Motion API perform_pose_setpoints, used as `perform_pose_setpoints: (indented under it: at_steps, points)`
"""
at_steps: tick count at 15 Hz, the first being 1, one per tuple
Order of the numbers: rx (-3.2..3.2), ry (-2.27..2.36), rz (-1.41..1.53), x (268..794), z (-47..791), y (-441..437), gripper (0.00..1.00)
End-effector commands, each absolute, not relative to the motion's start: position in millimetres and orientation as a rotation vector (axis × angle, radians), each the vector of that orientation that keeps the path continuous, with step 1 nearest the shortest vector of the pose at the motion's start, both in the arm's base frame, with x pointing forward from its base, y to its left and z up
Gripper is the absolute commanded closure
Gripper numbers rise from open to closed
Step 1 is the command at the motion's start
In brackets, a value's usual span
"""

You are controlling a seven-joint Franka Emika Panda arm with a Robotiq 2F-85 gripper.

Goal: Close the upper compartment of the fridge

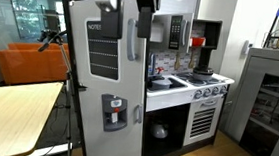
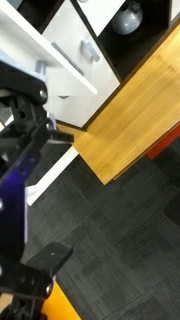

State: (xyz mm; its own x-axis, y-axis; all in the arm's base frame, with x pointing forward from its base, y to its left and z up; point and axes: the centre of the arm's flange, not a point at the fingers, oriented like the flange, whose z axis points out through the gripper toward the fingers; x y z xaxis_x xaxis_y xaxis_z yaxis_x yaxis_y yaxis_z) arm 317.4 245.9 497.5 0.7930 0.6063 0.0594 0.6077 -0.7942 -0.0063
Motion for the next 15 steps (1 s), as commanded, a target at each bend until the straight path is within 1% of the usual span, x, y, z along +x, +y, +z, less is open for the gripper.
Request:
perform_pose_setpoints:
  at_steps: [1, 7, 15]
  points:
    - [-2.927, -1.083, -0.142, 334.8, 500.6, 264.5, 0.00]
    - [-2.908, -1.238, -0.283, 351.4, 503.2, 270.0, 0.00]
    - [-3.007, -1.396, -0.386, 388.8, 486.1, 235.5, 0.00]
